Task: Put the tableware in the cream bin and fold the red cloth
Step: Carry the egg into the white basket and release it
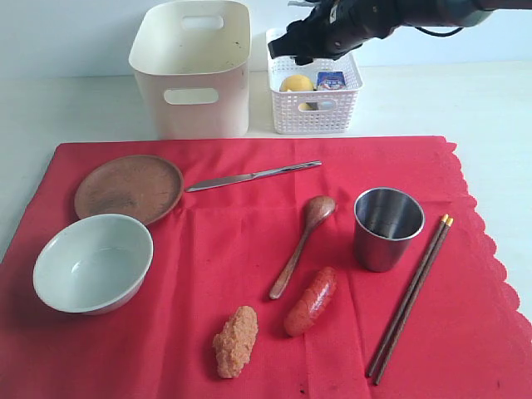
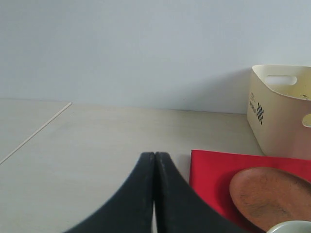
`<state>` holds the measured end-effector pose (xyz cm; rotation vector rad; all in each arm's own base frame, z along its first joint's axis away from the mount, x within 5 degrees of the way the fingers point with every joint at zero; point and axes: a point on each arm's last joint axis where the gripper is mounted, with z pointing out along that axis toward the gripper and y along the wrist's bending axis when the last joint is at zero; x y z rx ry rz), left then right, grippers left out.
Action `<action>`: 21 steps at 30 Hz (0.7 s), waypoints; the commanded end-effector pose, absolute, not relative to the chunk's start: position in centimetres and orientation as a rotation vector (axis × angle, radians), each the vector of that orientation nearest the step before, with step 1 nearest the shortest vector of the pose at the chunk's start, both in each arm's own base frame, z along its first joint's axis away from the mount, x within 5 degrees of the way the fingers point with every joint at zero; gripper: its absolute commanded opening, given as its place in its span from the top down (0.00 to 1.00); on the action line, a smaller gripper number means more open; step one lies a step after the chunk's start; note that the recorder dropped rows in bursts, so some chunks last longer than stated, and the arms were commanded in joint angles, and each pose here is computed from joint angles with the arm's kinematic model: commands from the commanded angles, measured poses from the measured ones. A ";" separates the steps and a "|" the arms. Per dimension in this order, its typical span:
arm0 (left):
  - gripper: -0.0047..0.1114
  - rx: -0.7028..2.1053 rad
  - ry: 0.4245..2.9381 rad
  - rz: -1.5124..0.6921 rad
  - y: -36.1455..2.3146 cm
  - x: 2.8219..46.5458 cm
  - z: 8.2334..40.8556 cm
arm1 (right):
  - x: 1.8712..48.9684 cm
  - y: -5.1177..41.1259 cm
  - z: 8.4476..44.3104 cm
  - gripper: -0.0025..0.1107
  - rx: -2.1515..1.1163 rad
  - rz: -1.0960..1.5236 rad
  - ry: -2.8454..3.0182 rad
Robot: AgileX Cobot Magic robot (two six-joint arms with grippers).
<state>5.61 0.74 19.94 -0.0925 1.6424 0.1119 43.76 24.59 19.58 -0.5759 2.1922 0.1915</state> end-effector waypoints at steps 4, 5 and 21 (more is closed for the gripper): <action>0.95 -0.104 1.636 0.103 0.7 5.6 19.9 | 47.7 24.5 17.8 0.98 -0.536 0.128 2.232; 0.95 -0.104 1.636 0.103 0.7 5.6 19.9 | 48.1 24.3 17.4 0.98 -0.528 0.123 2.237; 0.95 -0.104 1.636 0.103 0.7 5.6 19.9 | 49.0 24.4 14.5 0.62 -0.526 0.117 2.265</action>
